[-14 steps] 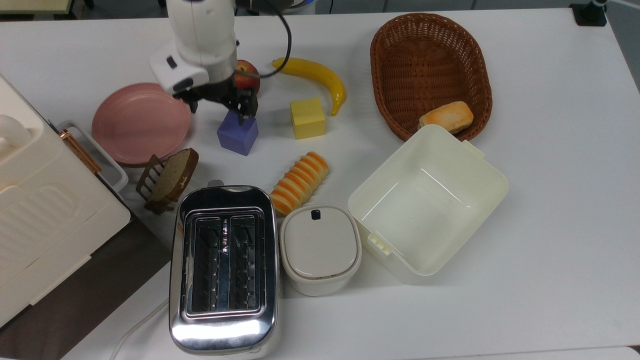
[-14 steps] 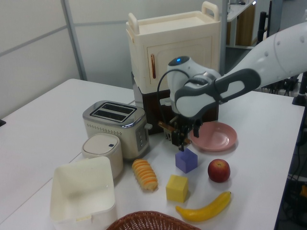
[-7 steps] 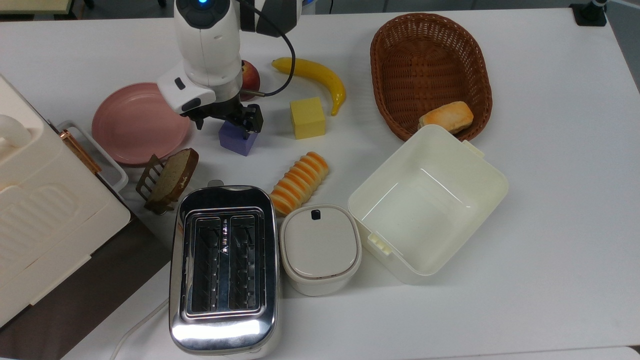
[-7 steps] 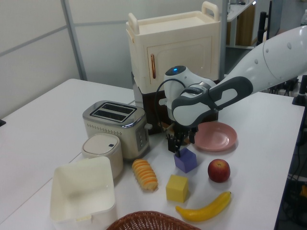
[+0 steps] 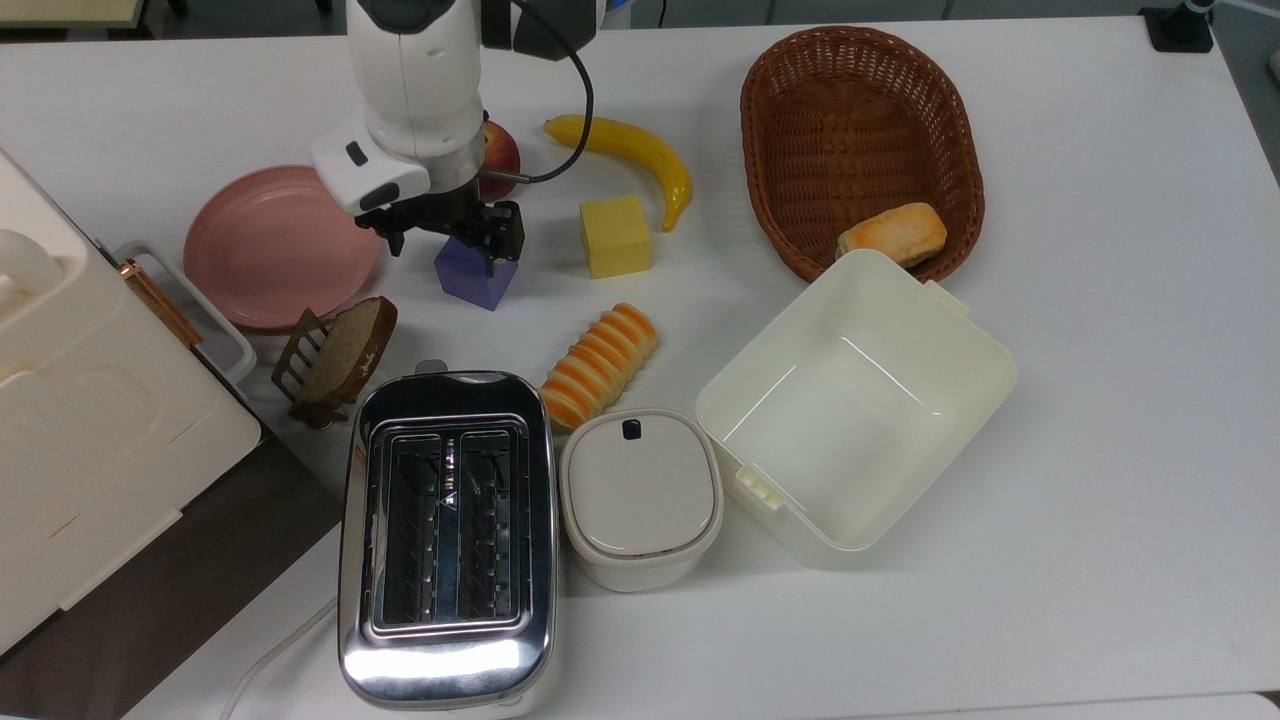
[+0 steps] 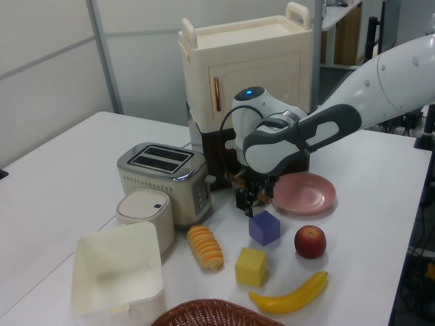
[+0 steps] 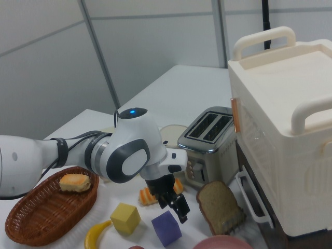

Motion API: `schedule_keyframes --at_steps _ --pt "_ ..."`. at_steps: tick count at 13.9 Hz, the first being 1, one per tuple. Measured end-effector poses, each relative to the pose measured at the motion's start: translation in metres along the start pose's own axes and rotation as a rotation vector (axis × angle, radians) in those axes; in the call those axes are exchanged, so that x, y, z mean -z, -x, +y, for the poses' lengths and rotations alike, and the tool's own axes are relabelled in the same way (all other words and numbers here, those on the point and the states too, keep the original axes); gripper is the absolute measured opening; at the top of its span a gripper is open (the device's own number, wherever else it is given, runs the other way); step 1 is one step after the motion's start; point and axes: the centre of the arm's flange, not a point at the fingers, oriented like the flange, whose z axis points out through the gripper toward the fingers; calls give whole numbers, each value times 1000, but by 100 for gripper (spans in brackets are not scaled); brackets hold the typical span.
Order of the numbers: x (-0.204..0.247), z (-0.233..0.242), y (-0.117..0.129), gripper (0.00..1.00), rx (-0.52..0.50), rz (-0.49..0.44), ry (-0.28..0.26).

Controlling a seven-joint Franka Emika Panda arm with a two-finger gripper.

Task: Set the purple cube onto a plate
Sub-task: 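Close the gripper around the purple cube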

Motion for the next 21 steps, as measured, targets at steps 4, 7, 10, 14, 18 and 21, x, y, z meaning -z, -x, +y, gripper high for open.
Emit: schedule_keyframes --at_steps 4,7,10,14,18,21 --pt "-2 0 1 100 -9 -5 0" --pt "-7 -1 2 100 -127 -13 2" --pt "-19 -3 6 100 -244 -36 7" --pt "-38 -19 19 100 -236 -78 16" --pt "-38 -19 20 91 -237 -79 17" --pt "-36 -19 19 57 -254 -75 17"
